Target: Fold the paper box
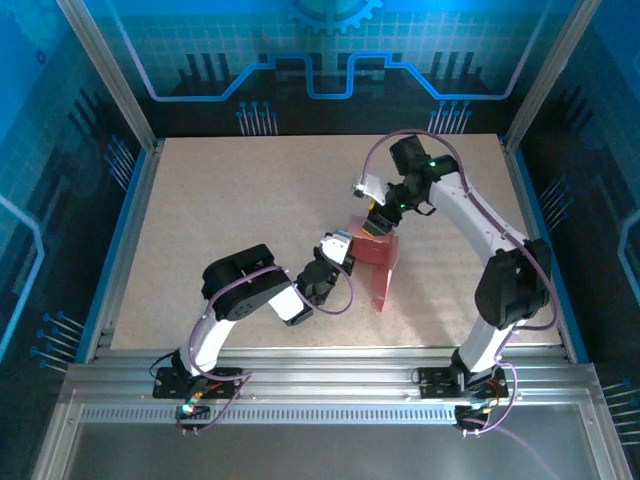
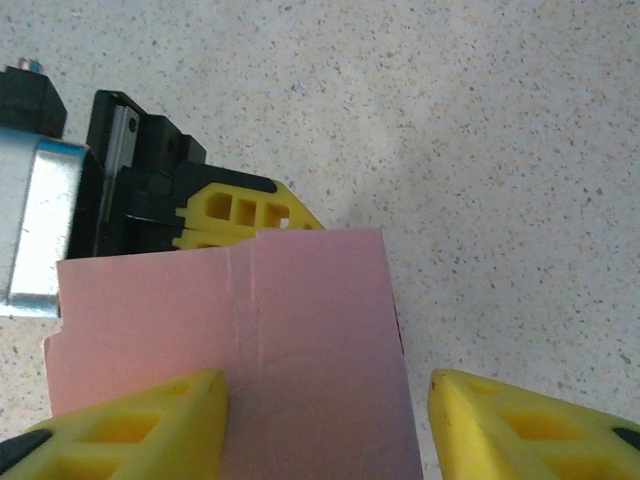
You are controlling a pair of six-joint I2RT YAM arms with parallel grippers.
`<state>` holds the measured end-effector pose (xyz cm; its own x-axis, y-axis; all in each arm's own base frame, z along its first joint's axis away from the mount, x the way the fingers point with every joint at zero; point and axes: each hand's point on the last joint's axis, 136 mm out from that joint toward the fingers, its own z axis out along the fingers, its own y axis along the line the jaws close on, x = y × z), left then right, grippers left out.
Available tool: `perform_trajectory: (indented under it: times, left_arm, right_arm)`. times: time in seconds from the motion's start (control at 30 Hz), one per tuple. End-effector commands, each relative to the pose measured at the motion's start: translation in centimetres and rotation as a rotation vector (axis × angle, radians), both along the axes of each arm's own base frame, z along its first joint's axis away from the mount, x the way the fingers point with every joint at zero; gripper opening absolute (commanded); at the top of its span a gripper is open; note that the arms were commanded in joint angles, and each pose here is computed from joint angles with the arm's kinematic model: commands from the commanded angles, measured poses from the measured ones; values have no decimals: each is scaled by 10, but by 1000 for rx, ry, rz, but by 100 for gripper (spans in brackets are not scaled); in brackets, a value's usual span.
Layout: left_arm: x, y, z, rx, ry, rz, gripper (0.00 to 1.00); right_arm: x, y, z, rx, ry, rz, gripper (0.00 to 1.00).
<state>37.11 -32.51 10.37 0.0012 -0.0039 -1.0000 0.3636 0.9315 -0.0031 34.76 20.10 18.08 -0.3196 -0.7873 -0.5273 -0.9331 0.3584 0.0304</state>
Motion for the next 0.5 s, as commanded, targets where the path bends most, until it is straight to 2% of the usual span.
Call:
perform_trajectory:
  times: [0.0, 0.3, 0.47]
  left_arm:
    - [-8, -2, -42, 111, 91, -39, 0]
    - [-11, 3, -35, 85, 100, -62, 0]
    - [-10, -1, -36, 80, 104, -71, 0]
  right_arm:
    - [-4, -10, -23, -125, 28, 24, 56]
    - [2, -10, -28, -160, 15, 14, 57]
    - [-6, -6, -32, -177, -38, 82, 56]
